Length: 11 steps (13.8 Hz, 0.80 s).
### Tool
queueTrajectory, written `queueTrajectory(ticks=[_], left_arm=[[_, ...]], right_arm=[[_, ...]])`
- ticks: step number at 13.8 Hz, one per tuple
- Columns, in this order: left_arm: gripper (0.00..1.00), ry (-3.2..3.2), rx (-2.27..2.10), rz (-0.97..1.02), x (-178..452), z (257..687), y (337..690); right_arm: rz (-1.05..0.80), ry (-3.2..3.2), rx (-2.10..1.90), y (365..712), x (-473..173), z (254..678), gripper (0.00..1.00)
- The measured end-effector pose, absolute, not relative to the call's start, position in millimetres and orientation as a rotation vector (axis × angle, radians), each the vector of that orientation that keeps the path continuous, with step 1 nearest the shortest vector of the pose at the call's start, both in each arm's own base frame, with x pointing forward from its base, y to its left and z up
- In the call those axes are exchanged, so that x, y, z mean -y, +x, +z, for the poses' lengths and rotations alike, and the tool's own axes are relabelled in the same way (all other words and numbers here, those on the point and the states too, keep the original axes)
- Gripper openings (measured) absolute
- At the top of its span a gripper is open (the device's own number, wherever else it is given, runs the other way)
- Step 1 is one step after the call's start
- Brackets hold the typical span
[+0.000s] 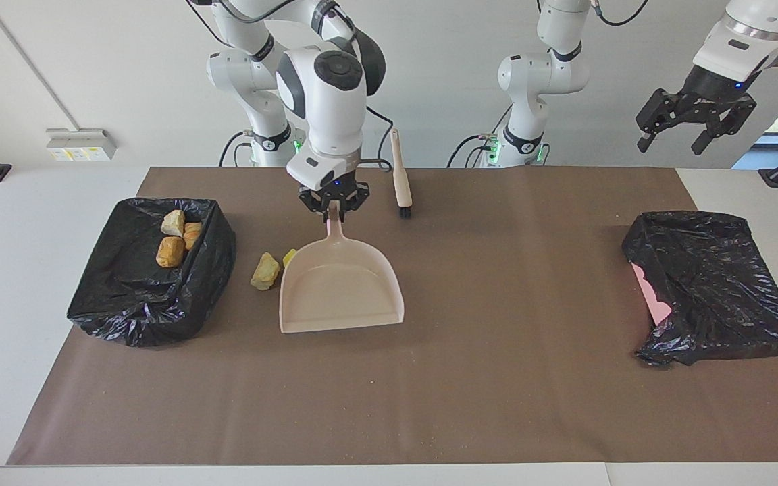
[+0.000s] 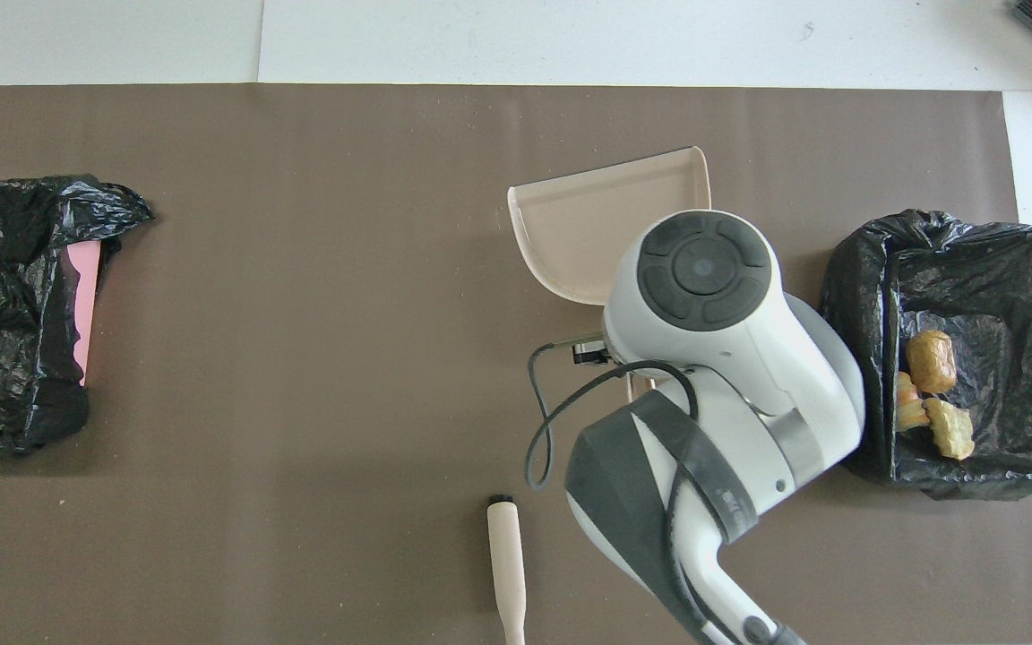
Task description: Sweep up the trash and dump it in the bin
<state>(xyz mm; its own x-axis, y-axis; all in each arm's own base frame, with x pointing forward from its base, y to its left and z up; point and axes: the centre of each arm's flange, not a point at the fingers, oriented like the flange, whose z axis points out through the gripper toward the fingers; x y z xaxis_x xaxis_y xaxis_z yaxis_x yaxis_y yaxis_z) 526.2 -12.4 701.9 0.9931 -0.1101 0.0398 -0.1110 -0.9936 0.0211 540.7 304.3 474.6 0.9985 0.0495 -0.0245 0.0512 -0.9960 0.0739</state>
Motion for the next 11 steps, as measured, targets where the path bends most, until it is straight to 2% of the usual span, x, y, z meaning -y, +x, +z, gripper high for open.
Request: queueTrajectory(ticks=[3,6,8,11], left_arm=[[1.0,3.113,0.174,0.055,12.6,701.4,526.0],[1.0,3.113,0.174,0.054,12.6,701.3,525.9],[1.0,3.113,0.174,0.053,12.6,701.3,525.9],[1.0,3.113,0.174,0.053,12.6,701.3,525.9]], right_arm=[[-0.031,3.158,0.1,561.3,-370.9,446.6,0.31],[-0.043,3.229,0.164,558.7,-427.0,397.3,0.31],[-0.072,3.237,0.176,561.3,-434.9,369.1,0.31],[-0.09,3.226,0.199,567.5,-427.0,358.7,0.31]])
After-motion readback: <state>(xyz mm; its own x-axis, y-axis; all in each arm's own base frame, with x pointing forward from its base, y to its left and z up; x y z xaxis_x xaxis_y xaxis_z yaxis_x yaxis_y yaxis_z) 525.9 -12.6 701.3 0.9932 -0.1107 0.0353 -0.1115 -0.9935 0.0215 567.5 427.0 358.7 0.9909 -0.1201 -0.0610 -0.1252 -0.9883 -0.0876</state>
